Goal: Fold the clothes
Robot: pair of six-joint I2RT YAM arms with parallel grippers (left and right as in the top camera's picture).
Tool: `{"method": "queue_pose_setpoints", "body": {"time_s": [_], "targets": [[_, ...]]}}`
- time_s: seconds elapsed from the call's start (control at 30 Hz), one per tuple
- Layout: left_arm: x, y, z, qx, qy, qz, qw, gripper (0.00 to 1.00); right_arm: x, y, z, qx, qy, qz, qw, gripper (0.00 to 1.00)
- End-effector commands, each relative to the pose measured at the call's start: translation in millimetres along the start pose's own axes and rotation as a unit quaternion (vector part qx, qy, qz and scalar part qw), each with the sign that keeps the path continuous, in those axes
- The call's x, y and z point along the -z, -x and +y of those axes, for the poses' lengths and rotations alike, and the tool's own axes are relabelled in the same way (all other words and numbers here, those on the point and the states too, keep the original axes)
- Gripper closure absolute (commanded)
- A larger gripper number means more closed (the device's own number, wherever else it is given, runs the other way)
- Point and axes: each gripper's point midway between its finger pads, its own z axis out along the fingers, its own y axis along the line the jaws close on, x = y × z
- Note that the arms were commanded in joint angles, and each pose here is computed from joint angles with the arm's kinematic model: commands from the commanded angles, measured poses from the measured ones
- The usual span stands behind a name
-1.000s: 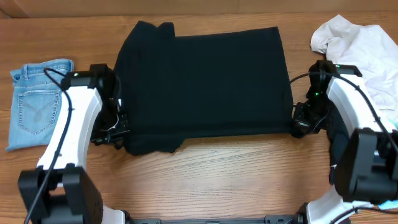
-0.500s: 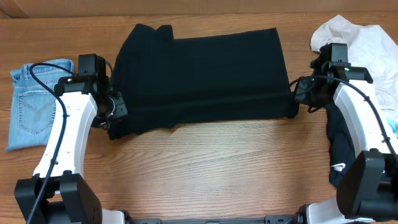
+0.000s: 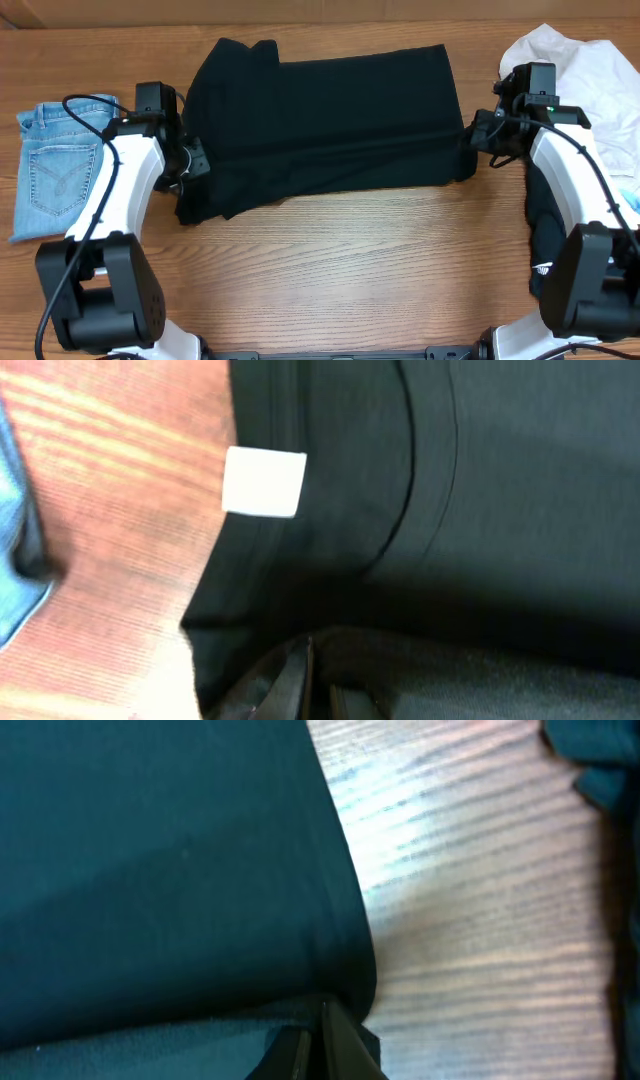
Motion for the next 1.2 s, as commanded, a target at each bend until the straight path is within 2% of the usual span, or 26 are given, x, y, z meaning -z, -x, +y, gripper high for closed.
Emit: {"method": "queue_pose_setpoints", "body": {"time_s": [0.0, 0.2, 0.67, 0.8, 0.9, 0.97, 1.17], "targets": [[-8, 15, 20, 0.022, 0.042, -0.026, 0.999, 0.96, -11, 7, -14, 0.006, -0.027, -0.009, 1.0, 0.95], [-12, 40, 15, 0.024, 0.034, -0.071, 0.997, 0.96, -21, 17, -13, 0.007, -0.024, -0.025, 0.999, 0.95], [-28, 54, 13, 0.025, 0.034, -0.089, 0.995, 0.95, -34, 16, -12, 0.018, -0.017, -0.021, 0.999, 0.94], [-26, 66, 10, 0.026, 0.029, -0.113, 0.993, 0.89, -37, 18, -12, 0.019, -0.017, -0.024, 0.999, 0.94], [-25, 71, 9, 0.027, 0.025, -0.125, 0.992, 0.78, -37, 19, -11, 0.019, -0.016, -0.026, 0.999, 0.94], [-25, 72, 7, 0.026, 0.021, -0.127, 0.991, 0.64, -37, 19, -11, 0.019, -0.016, -0.026, 0.999, 0.9], [-26, 69, 8, 0.025, 0.024, -0.119, 0.992, 0.63, -37, 19, -11, 0.019, -0.016, -0.026, 0.999, 0.9]]}}
